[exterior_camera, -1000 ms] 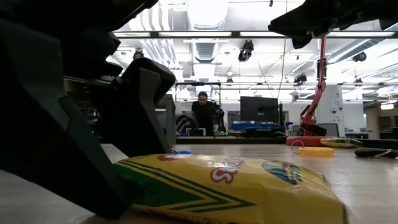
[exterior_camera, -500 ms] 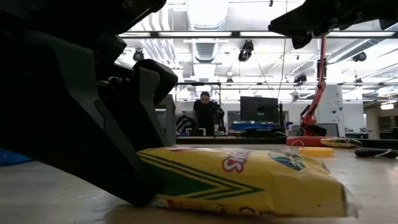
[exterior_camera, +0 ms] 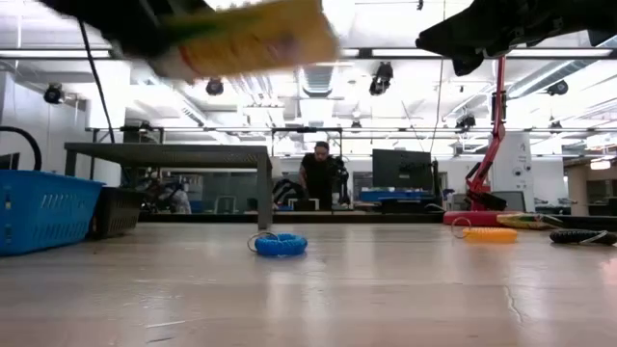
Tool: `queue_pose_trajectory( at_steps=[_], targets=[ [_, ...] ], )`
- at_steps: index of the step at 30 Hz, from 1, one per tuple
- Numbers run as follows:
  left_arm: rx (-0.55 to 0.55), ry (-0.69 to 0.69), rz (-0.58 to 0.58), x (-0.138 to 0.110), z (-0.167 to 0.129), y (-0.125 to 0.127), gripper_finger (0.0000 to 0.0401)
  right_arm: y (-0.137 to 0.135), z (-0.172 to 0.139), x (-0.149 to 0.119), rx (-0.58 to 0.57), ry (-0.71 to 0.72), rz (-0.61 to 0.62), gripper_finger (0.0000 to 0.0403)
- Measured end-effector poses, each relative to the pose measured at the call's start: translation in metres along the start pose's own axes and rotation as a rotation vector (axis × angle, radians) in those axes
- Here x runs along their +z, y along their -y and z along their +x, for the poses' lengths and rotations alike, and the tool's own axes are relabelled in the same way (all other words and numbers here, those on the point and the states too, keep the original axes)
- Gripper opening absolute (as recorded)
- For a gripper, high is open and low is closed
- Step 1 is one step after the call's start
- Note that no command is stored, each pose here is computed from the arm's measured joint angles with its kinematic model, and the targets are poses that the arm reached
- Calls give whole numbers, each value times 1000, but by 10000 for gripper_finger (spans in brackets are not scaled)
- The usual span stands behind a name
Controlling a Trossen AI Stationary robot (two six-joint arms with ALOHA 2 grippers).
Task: Pick & Place Office Desk Supplies
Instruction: Put the yellow crayon box in the blue bin
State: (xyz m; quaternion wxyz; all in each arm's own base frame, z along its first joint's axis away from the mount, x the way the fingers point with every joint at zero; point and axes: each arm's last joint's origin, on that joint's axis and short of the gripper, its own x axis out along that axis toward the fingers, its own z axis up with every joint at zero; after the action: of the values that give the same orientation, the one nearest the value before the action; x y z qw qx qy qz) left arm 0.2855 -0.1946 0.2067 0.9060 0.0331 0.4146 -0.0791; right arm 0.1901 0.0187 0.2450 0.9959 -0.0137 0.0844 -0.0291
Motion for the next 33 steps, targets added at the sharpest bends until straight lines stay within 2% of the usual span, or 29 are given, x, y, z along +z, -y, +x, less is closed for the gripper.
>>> queue_pose_trajectory(
  at_steps=[3,8,10,14,19,27,33],
  targets=[
    [40,-65,-142,-5,-29,-11,133,0,0,0,-1,0,-2,68],
    [154,-198,-462,-20,-71,-29,133,0,0,0,-1,1,-2,68],
    [204,-254,-532,-29,-84,-33,133,0,0,0,0,0,0,68],
    [272,-344,-604,-43,-103,-34,133,0,0,0,0,0,-2,68],
    [342,-421,-682,-56,-112,-28,133,0,0,0,0,0,-2,68],
    [373,-474,-861,-87,-108,-9,133,0,0,0,-1,1,-1,68],
    [336,-461,-869,-97,-105,-1,133,0,0,0,-1,1,0,68]
  ],
)
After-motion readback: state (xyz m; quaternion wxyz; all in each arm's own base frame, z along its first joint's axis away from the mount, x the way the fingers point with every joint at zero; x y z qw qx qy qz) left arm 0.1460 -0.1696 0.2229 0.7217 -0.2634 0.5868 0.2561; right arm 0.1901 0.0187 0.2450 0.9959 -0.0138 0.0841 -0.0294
